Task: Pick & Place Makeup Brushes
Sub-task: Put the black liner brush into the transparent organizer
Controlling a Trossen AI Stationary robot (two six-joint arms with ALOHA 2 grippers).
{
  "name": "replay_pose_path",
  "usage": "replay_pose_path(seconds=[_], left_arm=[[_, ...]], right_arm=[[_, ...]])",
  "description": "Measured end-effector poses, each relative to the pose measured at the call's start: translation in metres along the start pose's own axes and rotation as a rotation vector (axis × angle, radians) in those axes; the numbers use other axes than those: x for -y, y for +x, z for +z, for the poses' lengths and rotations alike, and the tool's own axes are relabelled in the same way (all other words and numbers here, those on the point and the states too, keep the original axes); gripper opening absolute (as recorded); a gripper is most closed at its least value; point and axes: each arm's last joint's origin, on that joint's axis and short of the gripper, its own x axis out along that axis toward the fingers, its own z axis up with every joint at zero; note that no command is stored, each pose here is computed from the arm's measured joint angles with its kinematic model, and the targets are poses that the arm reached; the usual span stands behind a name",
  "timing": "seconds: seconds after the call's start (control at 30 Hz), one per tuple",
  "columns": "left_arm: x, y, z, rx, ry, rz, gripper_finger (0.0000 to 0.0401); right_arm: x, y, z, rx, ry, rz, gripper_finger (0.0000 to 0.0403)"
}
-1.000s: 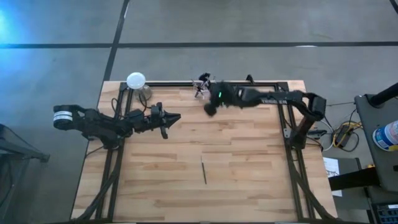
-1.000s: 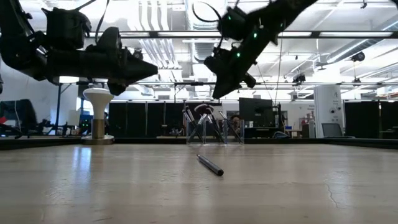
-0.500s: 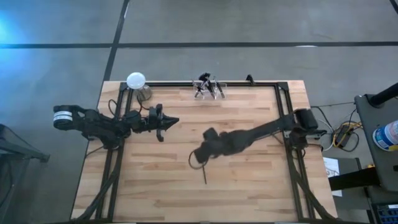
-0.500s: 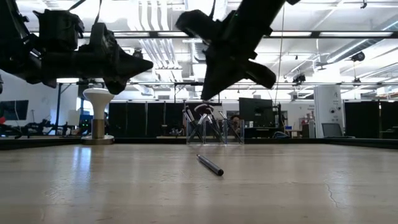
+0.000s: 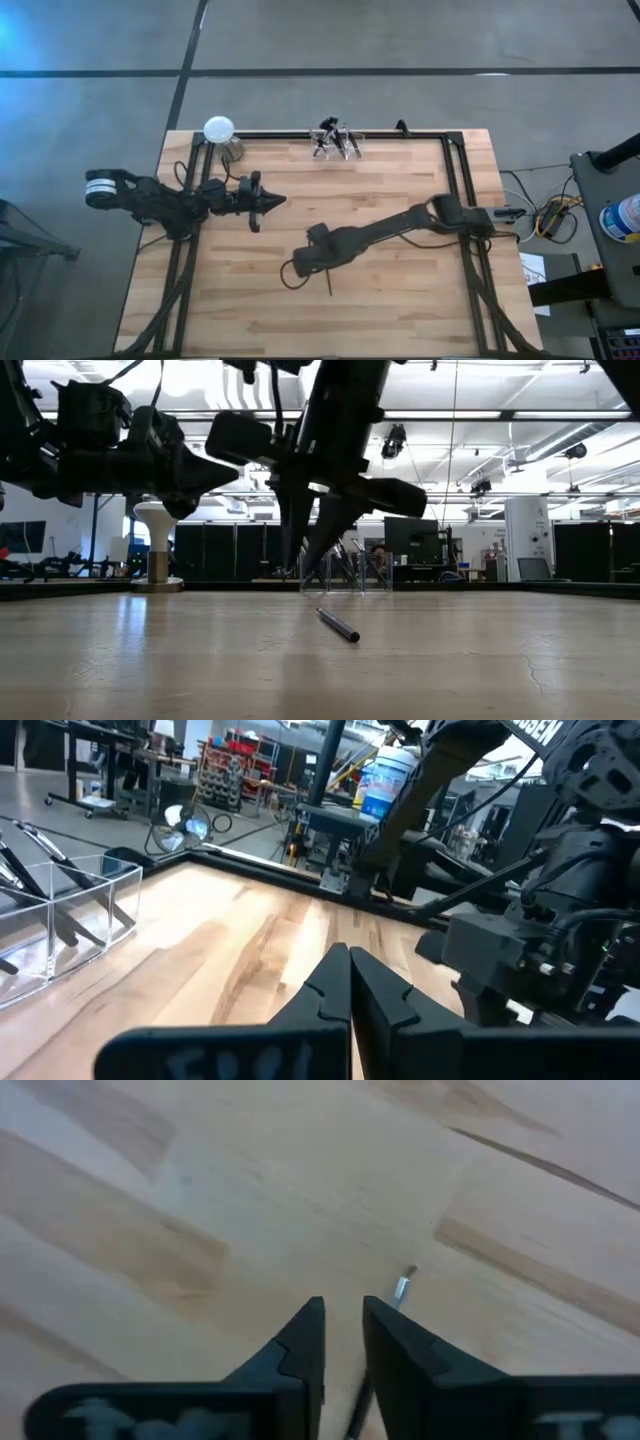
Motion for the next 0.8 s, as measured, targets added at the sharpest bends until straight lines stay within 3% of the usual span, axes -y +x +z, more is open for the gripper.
replay_pose_path(seconds=[0.27,0.47,0.8], left_arm=[[0.0,-0.005,-0.003,-0.013,0.005,-0.006,0.0],[0.0,-0.006,-0.004,-0.021,0.004,-0.024,0.0],[0.001,-0.006,-0.004,-0.02,0.002,-0.029,0.0]], right_arm=[[-0.011,0.006,0.001,-0.022,0.03,-0.085,0.0099],[-0.004,0.026,0.0,-0.047,0.071,-0.158,0.0086],[0.001,0.031,0.003,-0.04,0.086,-0.192,0.0068]])
